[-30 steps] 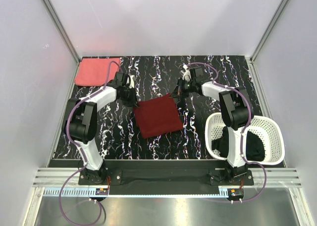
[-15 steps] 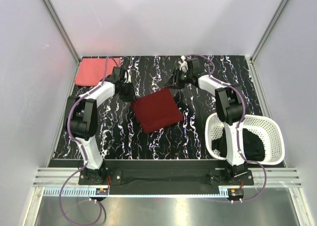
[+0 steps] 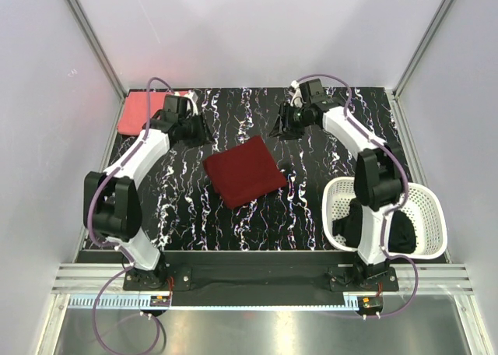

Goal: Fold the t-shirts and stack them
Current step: Fold the tshirt

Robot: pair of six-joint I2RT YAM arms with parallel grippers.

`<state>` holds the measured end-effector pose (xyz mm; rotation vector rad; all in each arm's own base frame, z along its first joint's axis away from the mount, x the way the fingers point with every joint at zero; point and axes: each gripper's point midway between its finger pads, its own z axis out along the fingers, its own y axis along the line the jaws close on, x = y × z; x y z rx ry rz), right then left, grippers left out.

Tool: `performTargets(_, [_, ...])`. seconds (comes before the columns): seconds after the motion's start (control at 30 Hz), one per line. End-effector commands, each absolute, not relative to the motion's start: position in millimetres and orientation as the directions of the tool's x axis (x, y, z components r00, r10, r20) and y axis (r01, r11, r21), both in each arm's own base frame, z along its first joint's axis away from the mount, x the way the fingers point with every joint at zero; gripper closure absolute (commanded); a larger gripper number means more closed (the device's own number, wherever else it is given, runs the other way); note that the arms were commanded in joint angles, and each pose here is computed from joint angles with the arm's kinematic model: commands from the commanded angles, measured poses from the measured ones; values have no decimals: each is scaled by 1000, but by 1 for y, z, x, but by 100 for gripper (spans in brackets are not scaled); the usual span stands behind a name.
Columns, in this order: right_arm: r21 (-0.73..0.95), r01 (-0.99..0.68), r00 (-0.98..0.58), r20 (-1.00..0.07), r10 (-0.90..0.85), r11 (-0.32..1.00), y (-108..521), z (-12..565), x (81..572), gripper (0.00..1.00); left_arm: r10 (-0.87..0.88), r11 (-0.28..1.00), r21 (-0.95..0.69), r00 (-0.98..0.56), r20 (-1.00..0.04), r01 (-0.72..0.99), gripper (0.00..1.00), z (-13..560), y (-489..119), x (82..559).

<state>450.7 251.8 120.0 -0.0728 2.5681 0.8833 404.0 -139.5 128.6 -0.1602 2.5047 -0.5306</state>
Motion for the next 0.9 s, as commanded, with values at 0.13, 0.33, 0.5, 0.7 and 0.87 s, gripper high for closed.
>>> performTargets(0.13, [746, -253, -952, -307, -19, 616, 320, 157, 361, 83, -285, 724, -687, -882, -376, 59, 77, 124, -208, 404])
performTargets(0.33, [870, -217, -976, -200, -86, 442, 374, 148, 331, 100, -224, 789, -614, -943, -246, -28, 84, 54, -201, 407])
performTargets(0.5, [894, -190, -976, -126, -180, 405, 404, 125, 303, 100, -220, 814, -576, -956, -193, -71, 85, 27, -191, 405])
performTargets(0.7, [904, -135, -965, -27, -260, 405, 414, 90, 265, 100, -228, 823, -557, -963, -144, -111, 85, 8, -187, 400])
performTargets(0.87, [896, -108, -958, 22, -284, 431, 406, 57, 239, 100, -228, 828, -548, -964, -134, -119, 85, 1, -186, 399])
